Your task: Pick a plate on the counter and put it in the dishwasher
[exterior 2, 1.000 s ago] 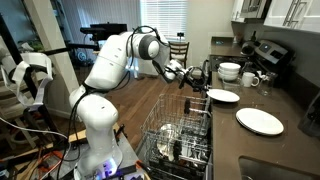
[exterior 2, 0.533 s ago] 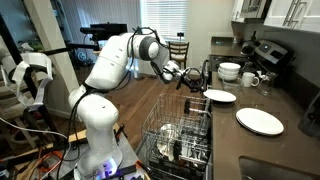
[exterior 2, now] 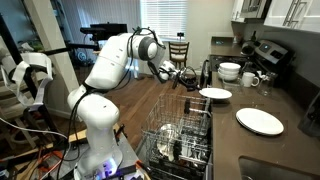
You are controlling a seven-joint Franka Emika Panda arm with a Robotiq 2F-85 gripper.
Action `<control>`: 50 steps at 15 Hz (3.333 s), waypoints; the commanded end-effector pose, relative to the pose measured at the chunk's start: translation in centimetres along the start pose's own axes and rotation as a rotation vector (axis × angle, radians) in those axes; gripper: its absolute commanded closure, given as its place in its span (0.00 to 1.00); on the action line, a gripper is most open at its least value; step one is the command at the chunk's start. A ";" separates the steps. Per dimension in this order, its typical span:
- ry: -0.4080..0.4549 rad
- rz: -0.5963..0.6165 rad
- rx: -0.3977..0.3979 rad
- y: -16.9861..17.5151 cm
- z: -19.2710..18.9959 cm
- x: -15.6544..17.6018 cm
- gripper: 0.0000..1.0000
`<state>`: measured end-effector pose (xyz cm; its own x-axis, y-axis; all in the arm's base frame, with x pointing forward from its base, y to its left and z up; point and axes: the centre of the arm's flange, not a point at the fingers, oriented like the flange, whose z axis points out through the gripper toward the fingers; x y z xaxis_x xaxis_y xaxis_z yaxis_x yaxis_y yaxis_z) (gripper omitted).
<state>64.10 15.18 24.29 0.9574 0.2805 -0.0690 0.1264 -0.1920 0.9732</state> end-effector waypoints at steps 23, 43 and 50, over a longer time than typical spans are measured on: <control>-0.053 0.002 -0.161 -4.6 -6.7 0.4 0.98; 0.068 -0.026 -0.045 -7.5 -9.4 0.4 0.96; 0.117 -0.050 -0.047 -8.7 -11.7 0.5 0.98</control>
<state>60.66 26.64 18.00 0.9219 0.3767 -0.0906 0.1608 -0.1593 0.9740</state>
